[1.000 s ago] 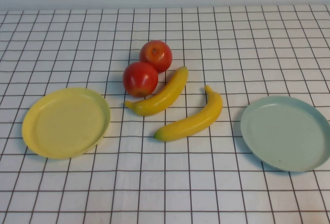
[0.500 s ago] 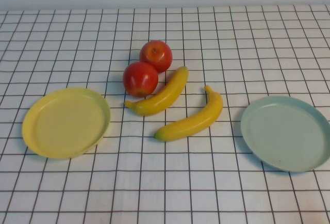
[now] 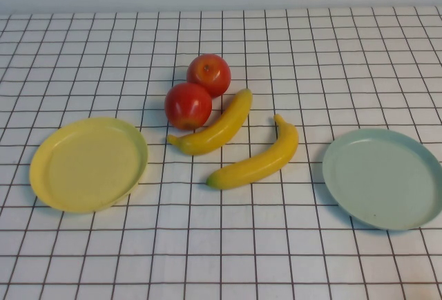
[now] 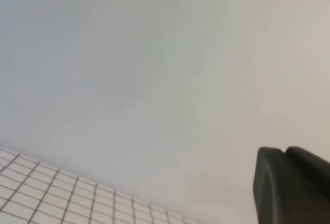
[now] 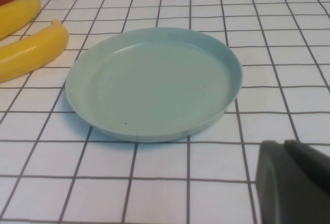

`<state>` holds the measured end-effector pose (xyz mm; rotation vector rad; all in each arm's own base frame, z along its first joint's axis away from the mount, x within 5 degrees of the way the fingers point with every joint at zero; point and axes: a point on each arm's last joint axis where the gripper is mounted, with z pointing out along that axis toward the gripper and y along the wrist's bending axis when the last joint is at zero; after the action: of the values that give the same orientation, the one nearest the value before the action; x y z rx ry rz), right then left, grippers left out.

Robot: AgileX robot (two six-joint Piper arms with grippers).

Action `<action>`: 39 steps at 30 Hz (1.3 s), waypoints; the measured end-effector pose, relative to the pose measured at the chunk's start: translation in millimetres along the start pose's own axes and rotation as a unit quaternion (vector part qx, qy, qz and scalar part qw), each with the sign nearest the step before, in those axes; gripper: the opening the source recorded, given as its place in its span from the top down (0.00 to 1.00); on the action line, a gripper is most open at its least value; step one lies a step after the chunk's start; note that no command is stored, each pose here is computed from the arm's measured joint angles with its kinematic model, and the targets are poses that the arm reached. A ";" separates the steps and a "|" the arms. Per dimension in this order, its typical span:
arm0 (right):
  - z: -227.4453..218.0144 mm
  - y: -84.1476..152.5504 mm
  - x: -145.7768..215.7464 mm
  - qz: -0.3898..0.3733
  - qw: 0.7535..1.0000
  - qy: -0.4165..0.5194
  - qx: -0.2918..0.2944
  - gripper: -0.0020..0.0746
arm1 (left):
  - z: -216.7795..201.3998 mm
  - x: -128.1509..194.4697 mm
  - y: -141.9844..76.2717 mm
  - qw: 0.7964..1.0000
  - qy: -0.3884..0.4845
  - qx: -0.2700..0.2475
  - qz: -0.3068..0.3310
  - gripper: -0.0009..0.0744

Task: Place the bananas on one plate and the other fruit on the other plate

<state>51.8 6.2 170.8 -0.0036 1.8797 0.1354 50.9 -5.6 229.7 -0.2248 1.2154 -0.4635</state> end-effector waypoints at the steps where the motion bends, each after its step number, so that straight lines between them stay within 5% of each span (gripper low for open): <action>1: 0.0 0.0 0.0 0.000 1.000 0.000 0.000 1.00 | 0.0 -0.9 -0.6 1.000 -0.005 0.003 -0.016 0.99; 12: 0.0 0.0 0.0 0.000 1.000 0.000 0.000 1.00 | 0.9 2.2 -4.0 0.991 0.032 0.010 -0.128 0.99; 16: 0.0 0.0 0.0 0.000 1.000 0.000 0.000 1.00 | 16.3 -12.7 -14.8 0.993 0.090 -0.001 -0.079 0.99; 19: 0.0 0.0 0.0 0.000 1.000 0.000 0.000 1.00 | 38.7 -30.0 -36.9 0.987 0.147 0.059 0.000 0.99; 26: 0.0 0.0 0.0 0.000 1.000 0.000 0.000 1.00 | 101.3 -19.8 -61.3 0.918 0.351 0.178 0.048 0.99; 39: 0.0 0.0 0.0 0.000 1.000 0.000 0.000 1.00 | 154.2 -3.5 -61.6 0.896 0.396 0.186 0.084 0.99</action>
<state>51.8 6.2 170.8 -0.0036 1.8797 0.1354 180.7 -70.5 310.3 0.4448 1.8854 -0.6536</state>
